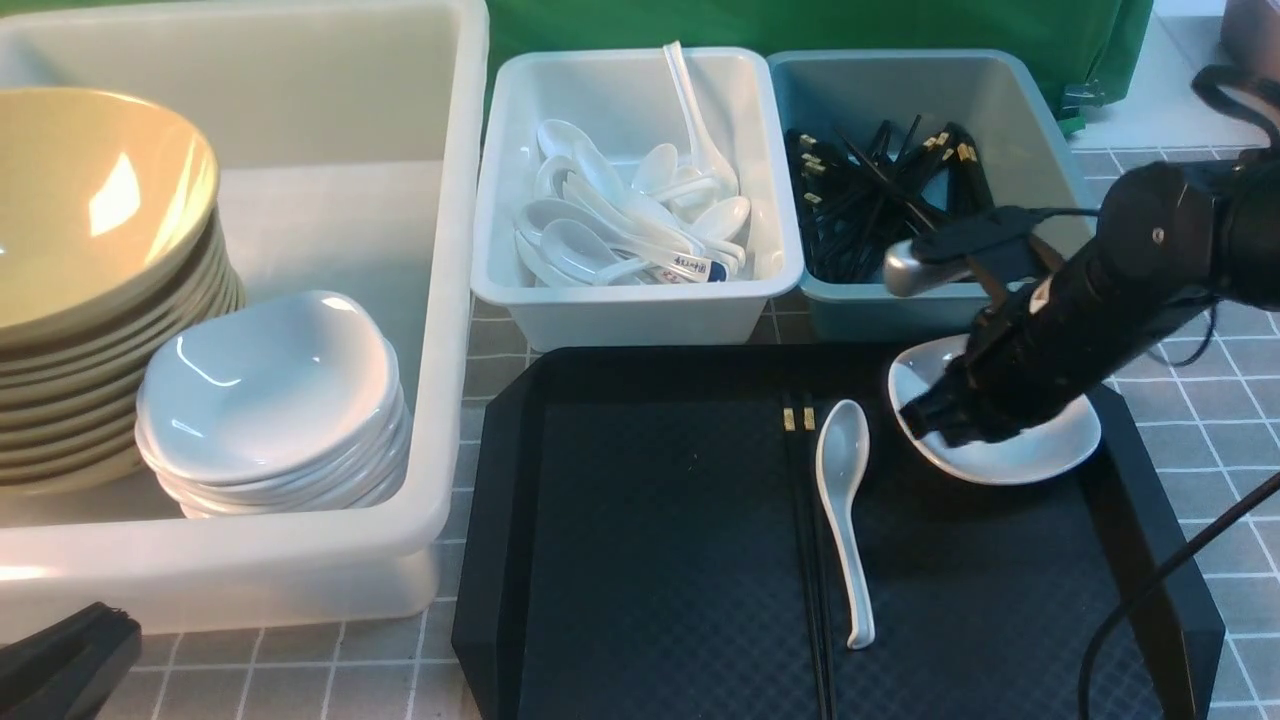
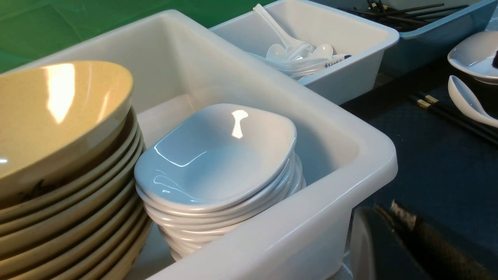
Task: On grey table put chopsticks spoon bowls plates into blue grey white boxes.
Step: 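Reach for and grasp the small white dish on the black tray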
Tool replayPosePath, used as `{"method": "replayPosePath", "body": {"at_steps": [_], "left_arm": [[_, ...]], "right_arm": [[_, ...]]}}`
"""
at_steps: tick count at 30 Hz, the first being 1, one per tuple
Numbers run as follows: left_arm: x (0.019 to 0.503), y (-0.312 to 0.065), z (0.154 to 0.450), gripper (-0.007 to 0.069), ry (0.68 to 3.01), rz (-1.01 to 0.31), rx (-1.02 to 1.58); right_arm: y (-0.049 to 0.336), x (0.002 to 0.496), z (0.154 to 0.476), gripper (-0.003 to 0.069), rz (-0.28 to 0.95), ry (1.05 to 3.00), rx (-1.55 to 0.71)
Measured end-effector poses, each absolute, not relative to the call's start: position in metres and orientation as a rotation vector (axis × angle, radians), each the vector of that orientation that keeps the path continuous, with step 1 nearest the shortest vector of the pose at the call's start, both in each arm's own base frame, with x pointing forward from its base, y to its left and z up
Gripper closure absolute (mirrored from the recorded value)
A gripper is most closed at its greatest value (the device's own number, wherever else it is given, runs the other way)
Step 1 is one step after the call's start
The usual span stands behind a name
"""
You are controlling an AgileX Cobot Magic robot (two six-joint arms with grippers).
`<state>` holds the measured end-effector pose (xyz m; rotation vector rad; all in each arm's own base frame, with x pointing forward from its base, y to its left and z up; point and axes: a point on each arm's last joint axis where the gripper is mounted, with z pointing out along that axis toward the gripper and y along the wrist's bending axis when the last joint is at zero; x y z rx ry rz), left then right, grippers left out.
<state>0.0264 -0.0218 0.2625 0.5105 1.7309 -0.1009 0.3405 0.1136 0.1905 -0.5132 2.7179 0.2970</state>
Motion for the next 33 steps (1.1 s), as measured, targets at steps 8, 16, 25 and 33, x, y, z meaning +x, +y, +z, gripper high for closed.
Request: {"method": "replayPosePath", "body": {"at_steps": [8,16,25,33], "left_arm": [[0.026,-0.022,0.262,0.0634,1.731,-0.098,0.511],[0.026,-0.022,0.262,0.0634,1.731,-0.096,0.512],[0.026,-0.021,0.262,0.0634,1.731,-0.093,0.513],[0.027,-0.021,0.262,0.0634,1.732,-0.089,0.514]], "right_arm": [[0.114,0.341,0.195,0.0524,0.429,2.725,-0.527],[0.082,0.356,0.187,0.0455,0.385,2.743,-0.393],[0.122,0.347,0.175,0.0432,0.625,2.787,-0.549],[0.080,0.361,0.214,0.0318,0.370,2.747,-0.459]]}}
